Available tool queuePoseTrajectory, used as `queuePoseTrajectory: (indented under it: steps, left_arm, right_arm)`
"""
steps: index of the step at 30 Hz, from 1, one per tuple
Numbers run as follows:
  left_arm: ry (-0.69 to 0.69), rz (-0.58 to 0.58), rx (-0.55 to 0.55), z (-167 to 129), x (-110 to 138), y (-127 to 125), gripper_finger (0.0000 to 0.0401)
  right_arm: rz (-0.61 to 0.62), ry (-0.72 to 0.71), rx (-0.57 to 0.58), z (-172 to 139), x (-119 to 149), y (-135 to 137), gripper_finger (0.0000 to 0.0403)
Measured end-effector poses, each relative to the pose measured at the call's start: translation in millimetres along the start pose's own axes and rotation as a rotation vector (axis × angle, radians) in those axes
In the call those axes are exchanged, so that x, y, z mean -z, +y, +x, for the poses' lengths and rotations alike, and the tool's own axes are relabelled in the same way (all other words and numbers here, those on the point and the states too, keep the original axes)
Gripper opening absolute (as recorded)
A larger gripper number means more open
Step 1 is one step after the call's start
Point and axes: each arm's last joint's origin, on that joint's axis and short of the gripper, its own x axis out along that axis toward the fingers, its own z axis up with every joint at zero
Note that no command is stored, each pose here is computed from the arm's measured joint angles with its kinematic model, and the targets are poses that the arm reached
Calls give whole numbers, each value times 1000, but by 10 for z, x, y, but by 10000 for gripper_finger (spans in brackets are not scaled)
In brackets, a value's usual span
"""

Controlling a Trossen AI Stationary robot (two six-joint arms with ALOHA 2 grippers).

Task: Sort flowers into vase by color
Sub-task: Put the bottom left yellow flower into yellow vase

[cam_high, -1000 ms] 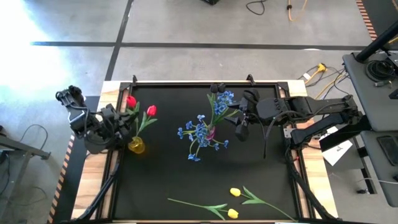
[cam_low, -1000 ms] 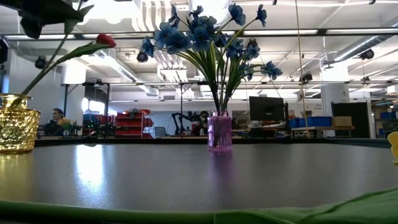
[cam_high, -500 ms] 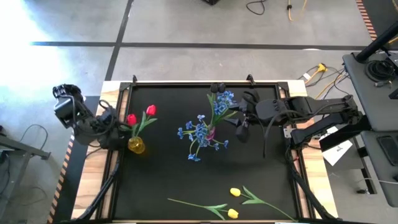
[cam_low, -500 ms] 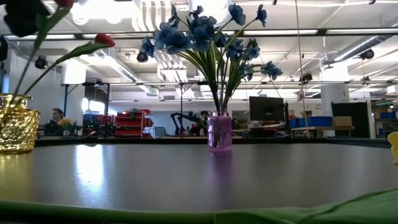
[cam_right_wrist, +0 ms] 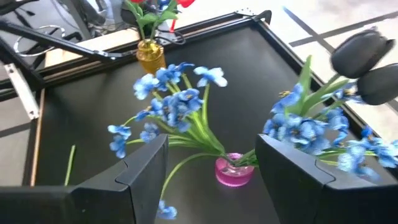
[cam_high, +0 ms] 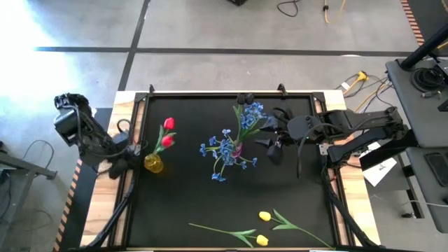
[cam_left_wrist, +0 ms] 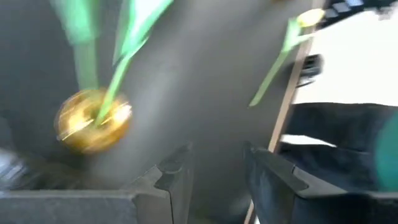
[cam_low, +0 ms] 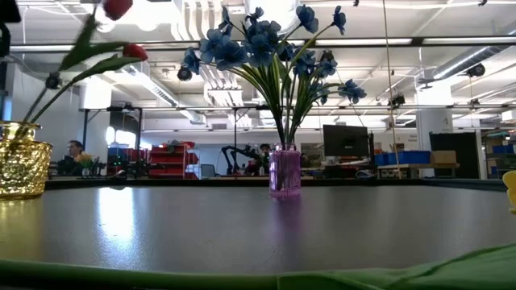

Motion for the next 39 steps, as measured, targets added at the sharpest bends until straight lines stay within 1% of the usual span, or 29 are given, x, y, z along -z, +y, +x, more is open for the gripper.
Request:
queuePoseTrajectory:
  steps: [4,6,8,12,17,21,25,30,35,39]
  left_arm:
    - [-69,106,136,167,-39,-355,123]
    - [-92,153,184,278,-51,-549,123]
    - [-104,178,206,401,-54,-727,123]
    - [-98,188,199,708,-24,-1022,123]
    - [-76,214,141,1096,35,-1341,123]
    - [-90,250,71,1400,53,-1623,123]
    - [-126,331,-4,1726,65,-1938,123]
    - [-171,377,-69,2139,62,-2284,123]
    - [-165,398,-124,2605,17,-2465,123]
    - [-146,452,-149,3001,-75,-2557,123]
  right_arm:
    - [-12,8,-21,-11,35,59,233]
    - [-20,11,-30,-17,51,87,233]
    - [-31,13,-38,-26,69,117,233]
    - [-77,15,-56,-46,95,174,233]
    - [-109,19,-90,-87,134,260,233]
    - [-98,38,-152,-173,221,415,233]
    - [-82,88,-222,-313,379,610,233]
    - [-92,119,-237,-422,648,894,233]
    - [-128,163,-228,-401,964,1186,233]
    - [-132,220,-207,-311,1186,1362,233]
